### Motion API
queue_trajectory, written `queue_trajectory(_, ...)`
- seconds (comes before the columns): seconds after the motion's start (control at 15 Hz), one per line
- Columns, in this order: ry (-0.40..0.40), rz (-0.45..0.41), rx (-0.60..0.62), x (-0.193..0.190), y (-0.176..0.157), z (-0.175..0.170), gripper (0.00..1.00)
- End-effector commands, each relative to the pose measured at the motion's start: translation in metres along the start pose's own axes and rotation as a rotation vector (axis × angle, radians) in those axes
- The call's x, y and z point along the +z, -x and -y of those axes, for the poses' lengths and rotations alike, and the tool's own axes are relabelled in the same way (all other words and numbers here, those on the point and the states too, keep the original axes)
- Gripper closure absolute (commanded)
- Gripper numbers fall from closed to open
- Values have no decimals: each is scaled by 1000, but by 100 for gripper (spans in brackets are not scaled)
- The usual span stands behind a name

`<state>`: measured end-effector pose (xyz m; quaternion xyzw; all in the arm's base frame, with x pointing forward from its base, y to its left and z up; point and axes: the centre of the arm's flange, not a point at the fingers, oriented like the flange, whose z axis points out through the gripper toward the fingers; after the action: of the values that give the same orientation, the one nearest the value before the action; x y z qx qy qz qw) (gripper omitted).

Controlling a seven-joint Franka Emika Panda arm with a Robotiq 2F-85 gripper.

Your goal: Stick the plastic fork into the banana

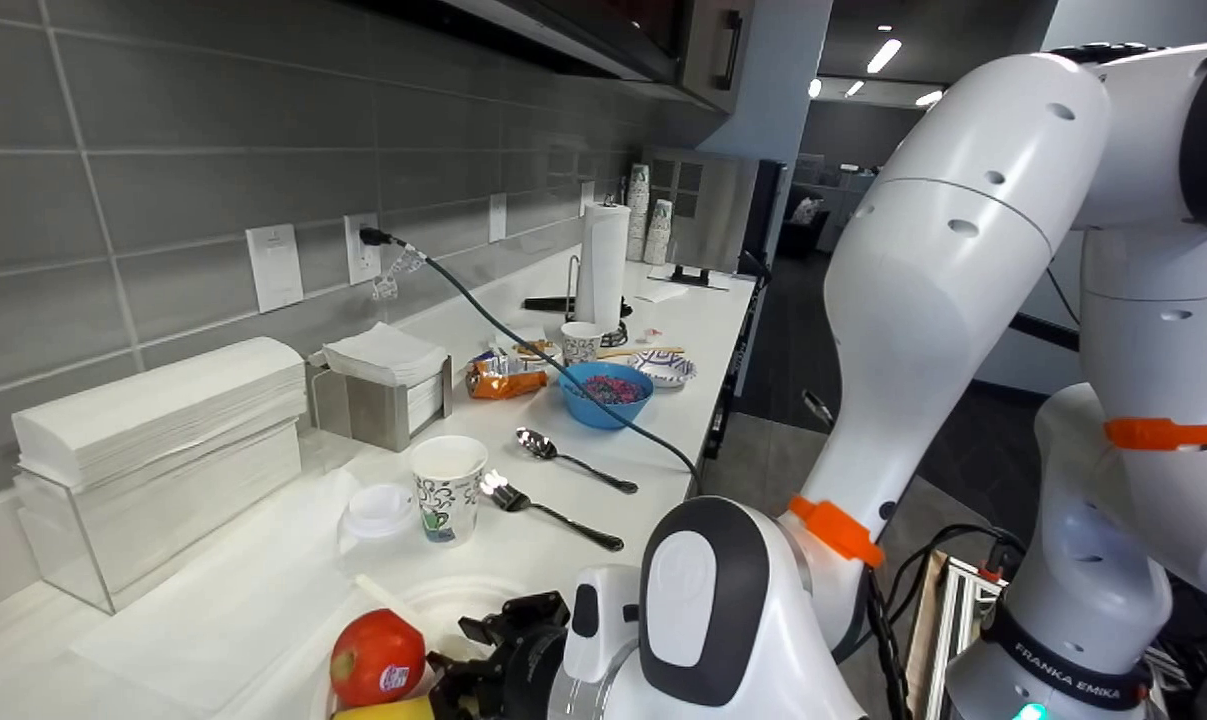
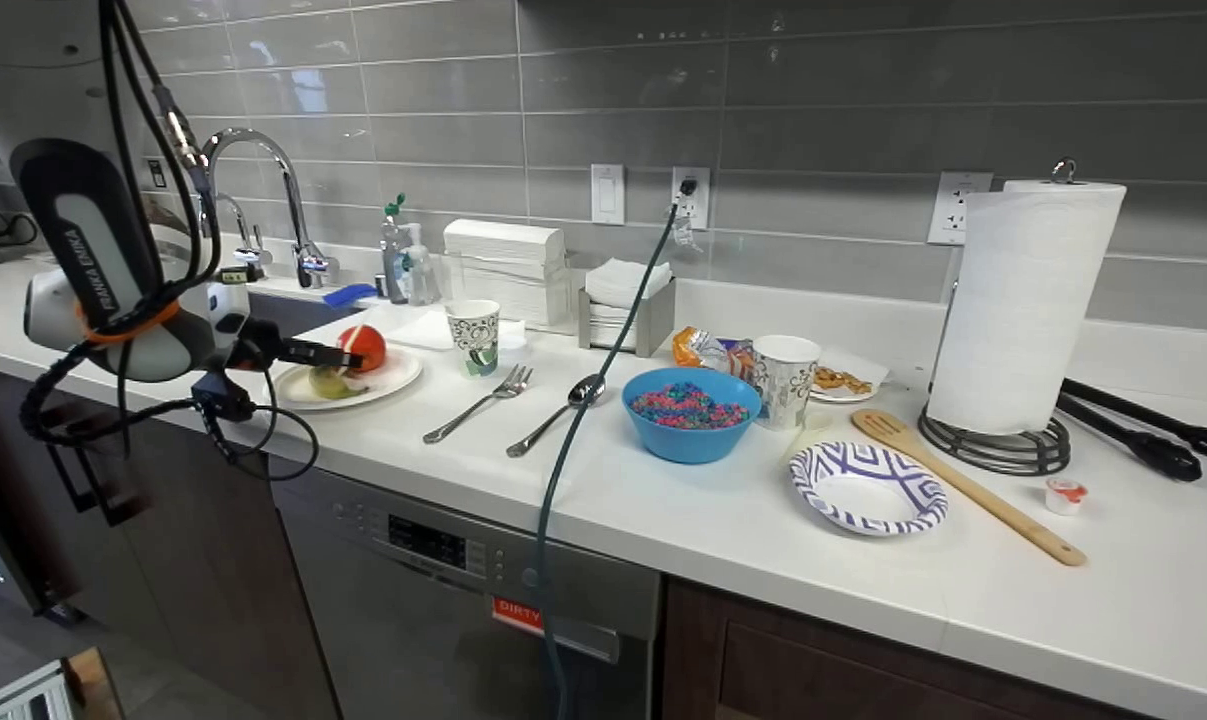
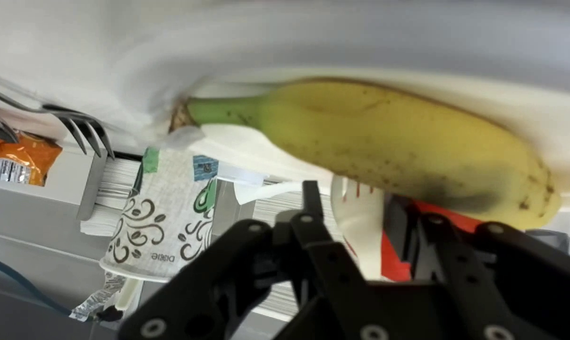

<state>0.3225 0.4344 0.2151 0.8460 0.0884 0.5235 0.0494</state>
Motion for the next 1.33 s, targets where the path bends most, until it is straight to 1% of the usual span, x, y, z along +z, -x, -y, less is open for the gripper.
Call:
queue_trajectory(0.0,-17,45,30,-9,11,-14,30)
queue_trajectory(0.07,-12,35,31,-10,7,-16,22)
queue_trajectory(0.27,-3,7,26,-14,1,-21,1)
queue_trajectory(0.53,-27,-28,50,-23,-12,-25,0)
queue_trajectory(0.67,-51,-64,84,-28,-22,-27,0)
queue_trajectory(0.93,-138,-118,192,-55,-46,-40,0)
queue_trajectory(1.0,-175,-131,215,-66,-52,-47,0)
queue_trajectory(1.13,-216,-106,233,-86,-63,-59,0)
queue_trajectory(1.27,-242,-60,216,-111,-73,-78,0)
